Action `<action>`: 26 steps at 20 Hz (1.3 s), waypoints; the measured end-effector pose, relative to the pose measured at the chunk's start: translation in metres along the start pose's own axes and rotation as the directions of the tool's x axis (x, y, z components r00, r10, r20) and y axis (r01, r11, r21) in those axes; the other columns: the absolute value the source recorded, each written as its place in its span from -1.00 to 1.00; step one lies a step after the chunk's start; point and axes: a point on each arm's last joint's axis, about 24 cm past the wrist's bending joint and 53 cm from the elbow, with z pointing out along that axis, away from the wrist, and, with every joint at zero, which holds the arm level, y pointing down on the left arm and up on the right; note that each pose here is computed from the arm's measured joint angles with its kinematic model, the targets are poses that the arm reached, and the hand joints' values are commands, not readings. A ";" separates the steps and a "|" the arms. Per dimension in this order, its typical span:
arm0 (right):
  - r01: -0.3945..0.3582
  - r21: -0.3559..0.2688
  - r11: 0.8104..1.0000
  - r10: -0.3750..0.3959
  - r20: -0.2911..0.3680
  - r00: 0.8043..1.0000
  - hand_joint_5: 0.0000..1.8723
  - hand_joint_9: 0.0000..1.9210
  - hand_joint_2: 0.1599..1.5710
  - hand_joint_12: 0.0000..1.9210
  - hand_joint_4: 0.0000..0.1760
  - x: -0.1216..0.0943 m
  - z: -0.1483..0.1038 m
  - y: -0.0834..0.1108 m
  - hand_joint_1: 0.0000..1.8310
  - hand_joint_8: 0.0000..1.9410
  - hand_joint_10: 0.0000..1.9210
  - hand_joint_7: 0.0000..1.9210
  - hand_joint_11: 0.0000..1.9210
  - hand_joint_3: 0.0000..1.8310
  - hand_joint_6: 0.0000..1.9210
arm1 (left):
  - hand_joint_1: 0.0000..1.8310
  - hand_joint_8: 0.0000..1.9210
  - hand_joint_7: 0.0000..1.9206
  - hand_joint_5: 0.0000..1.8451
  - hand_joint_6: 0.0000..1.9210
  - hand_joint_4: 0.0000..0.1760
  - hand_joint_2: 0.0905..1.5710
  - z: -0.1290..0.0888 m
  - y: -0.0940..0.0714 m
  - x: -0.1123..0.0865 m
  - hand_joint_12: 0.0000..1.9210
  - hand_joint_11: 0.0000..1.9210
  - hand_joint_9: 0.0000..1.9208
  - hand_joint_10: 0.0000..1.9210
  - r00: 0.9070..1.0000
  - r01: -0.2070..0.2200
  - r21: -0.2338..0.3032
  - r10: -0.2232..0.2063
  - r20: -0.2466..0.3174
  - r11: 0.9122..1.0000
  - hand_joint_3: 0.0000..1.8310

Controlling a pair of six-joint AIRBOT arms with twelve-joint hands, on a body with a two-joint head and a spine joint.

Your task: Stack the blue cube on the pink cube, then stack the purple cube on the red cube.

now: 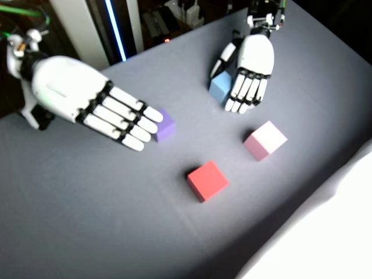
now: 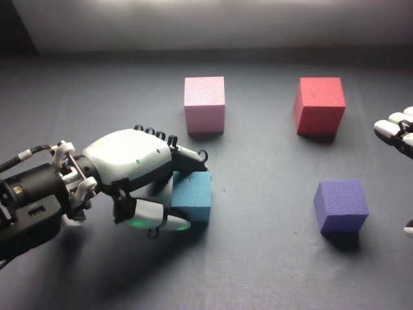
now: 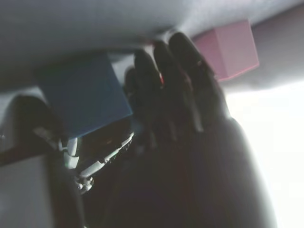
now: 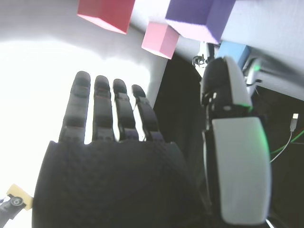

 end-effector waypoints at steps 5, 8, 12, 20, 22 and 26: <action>-0.001 0.000 1.000 0.001 0.002 1.000 -1.00 -1.00 0.43 -1.00 -1.00 0.000 -0.001 -0.001 -0.19 -1.00 -1.00 -1.00 -1.00 -0.99 -1.00 | 0.16 1.00 -0.04 -0.24 0.47 -1.00 0.59 -0.007 -0.009 -0.033 1.00 0.30 0.19 1.00 0.997 -0.043 0.010 0.043 0.066 0.999 -1.00; -0.002 0.000 1.000 0.002 0.003 1.000 -1.00 -1.00 0.45 -1.00 -1.00 0.000 -0.001 -0.001 -0.20 -1.00 -1.00 -1.00 -1.00 -0.99 -1.00 | 0.27 0.86 -0.27 -0.27 0.26 -1.00 0.61 -0.005 -0.023 -0.075 1.00 -0.03 -0.12 1.00 0.983 -0.041 0.053 0.031 0.179 0.998 -1.00; -0.003 0.000 1.000 0.003 0.003 1.000 -1.00 -1.00 0.49 -1.00 -1.00 0.000 -0.001 -0.001 -0.24 -1.00 -1.00 -1.00 -1.00 -0.98 -1.00 | 0.30 0.58 -0.10 -0.22 0.29 -1.00 0.52 0.008 -0.049 -0.128 0.99 -0.06 -0.05 0.74 0.955 -0.097 0.090 0.068 0.290 0.991 -0.99; -0.009 -0.010 1.000 0.009 0.000 1.000 -1.00 -1.00 0.49 -1.00 -1.00 0.001 0.000 0.001 -0.25 -1.00 -1.00 -1.00 -1.00 -0.99 -1.00 | 0.32 0.49 -0.09 -0.29 0.28 -1.00 0.55 0.051 -0.038 -0.164 0.85 0.03 0.09 0.51 0.946 -0.078 -0.008 0.076 0.316 0.997 -1.00; -0.016 -0.010 1.000 0.016 -0.004 1.000 -1.00 -1.00 0.51 -1.00 -1.00 0.004 0.001 0.000 -0.24 -1.00 -1.00 -1.00 -1.00 -0.99 -1.00 | 0.32 0.53 -0.10 -0.26 0.22 -1.00 0.54 0.063 -0.027 -0.160 0.92 0.15 0.15 0.59 0.952 -0.061 -0.046 0.072 0.296 0.997 -1.00; -0.024 -0.013 1.000 0.024 -0.005 1.000 -1.00 -1.00 0.51 -1.00 -1.00 0.004 0.001 0.001 -0.23 -1.00 -1.00 -1.00 -1.00 -0.99 -1.00 | 0.22 0.94 -0.15 -0.16 0.30 -1.00 0.53 0.075 -0.011 -0.149 1.00 0.14 -0.01 0.98 0.963 -0.035 -0.098 0.060 0.262 0.995 -1.00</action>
